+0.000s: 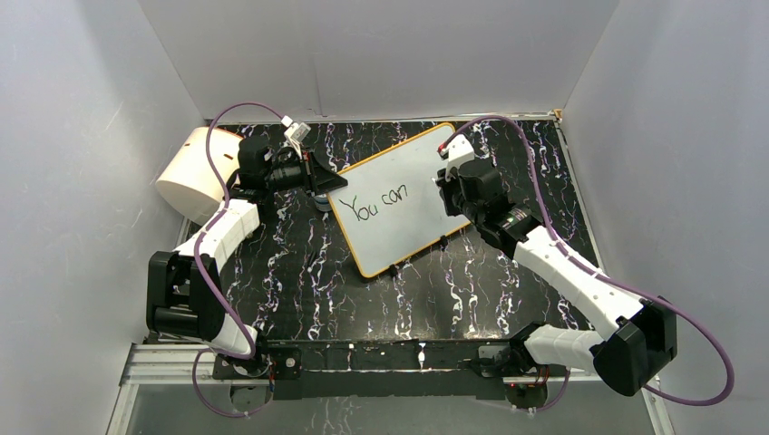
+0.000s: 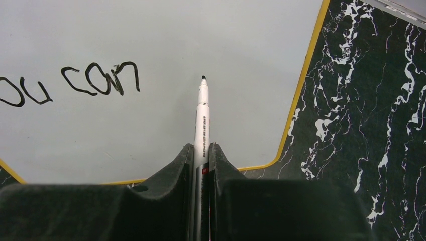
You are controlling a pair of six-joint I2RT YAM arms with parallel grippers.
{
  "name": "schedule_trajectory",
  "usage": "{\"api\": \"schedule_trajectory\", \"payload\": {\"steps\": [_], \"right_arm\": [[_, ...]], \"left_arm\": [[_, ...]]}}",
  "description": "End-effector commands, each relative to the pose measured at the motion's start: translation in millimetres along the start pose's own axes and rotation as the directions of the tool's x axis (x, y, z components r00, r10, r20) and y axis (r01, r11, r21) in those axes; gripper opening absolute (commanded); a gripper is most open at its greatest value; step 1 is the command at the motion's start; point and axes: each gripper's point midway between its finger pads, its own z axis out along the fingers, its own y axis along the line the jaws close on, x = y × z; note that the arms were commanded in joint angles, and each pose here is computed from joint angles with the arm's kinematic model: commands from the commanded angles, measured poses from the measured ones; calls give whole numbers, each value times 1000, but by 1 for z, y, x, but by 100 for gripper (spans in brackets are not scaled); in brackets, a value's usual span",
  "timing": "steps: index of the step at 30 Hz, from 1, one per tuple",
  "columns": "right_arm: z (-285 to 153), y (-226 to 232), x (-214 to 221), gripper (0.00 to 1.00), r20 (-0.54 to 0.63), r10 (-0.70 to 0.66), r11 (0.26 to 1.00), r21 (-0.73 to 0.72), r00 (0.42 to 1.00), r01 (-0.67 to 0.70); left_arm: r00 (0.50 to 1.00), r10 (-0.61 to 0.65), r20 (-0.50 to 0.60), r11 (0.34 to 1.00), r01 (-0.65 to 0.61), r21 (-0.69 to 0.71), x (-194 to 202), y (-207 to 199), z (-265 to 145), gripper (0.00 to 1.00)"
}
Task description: Write a sentence on the whiteboard
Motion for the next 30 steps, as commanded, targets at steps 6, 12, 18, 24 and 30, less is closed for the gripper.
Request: {"api": "schedule_trajectory", "payload": {"steps": [6, 12, 18, 24, 30], "right_arm": [[0, 5, -13, 0, 44, -4, 999, -41, 999, 6], [1, 7, -12, 0, 39, -5, 999, -51, 999, 7], [0, 10, -7, 0, 26, -8, 998, -67, 1000, 10], [-4, 17, 2, 0, 2, -5, 995, -95, 1000, 5], [-15, 39, 13, 0, -21, -6, 992, -125, 1000, 3]], "left_arm": [[989, -82, -125, 995, 88, 43, 43, -7, 13, 0], [988, -85, -129, 995, 91, 44, 44, -7, 13, 0], [988, -85, -129, 995, 91, 40, 44, -6, 13, 0], [988, -86, -129, 995, 92, 35, 45, -5, 13, 0], [988, -88, -128, 995, 92, 30, 45, -4, 14, 0]]}}
